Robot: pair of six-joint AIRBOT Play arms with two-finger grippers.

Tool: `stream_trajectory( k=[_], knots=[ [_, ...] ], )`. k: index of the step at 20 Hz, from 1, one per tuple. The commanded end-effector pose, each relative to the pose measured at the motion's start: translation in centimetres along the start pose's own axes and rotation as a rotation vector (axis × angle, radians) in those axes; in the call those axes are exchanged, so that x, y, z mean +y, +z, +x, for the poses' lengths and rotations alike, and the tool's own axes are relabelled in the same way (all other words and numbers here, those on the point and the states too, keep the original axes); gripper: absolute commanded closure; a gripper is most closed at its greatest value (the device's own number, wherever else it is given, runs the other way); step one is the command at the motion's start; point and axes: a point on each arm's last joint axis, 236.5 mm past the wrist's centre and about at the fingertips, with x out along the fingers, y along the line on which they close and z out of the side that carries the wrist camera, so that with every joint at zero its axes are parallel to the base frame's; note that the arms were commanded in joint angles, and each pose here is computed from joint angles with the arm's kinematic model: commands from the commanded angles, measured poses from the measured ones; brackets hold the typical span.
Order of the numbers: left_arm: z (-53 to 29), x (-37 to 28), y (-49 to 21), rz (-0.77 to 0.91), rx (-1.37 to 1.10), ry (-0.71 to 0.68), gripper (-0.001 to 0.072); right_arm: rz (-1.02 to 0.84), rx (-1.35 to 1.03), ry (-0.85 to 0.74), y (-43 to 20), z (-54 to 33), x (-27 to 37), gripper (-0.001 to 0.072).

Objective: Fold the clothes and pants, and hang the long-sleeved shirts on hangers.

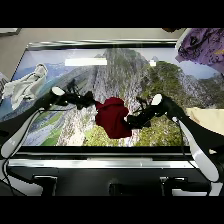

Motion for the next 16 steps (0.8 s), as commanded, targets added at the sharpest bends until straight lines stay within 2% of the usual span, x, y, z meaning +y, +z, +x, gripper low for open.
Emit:
stream_trajectory(
  k=[1, 4, 7, 9, 11, 16],
  knots=[
    [-6.0, -2.5, 5.1, 0.119, -0.113, 0.014, 0.0694, -0.117, -0.176, -0.202, 3.7, -6.2, -1.5, 0.0687],
    [-16.4, -6.3, 10.6, 0.257, -0.312, 0.101, 0.0694, -0.238, -0.513, -0.395, 9.0, -18.6, 0.1, 0.0687],
    [-27.9, -11.1, 13.0, 0.373, -0.553, 0.19, 0.0694, -0.312, -0.826, -0.473, 9.8, -31.3, 4.3, 0.0687],
    [-35.3, -14.7, 12.3, 0.434, -0.717, 0.232, 0.0694, -0.34, -1.017, -0.496, 7.9, -39.0, 7.0, 0.0687],
    [-41.1, -17.9, 9.6, 0.493, -0.837, 0.215, 0.0693, -0.363, -1.178, -0.489, 4.6, -45.1, 9.4, 0.0687],
    [-49.1, -22.0, 1.6, 0.573, -0.966, 0.152, 0.0692, -0.433, -1.403, -0.457, -4.5, -52.6, 12.4, 0.0686]
  ],
)
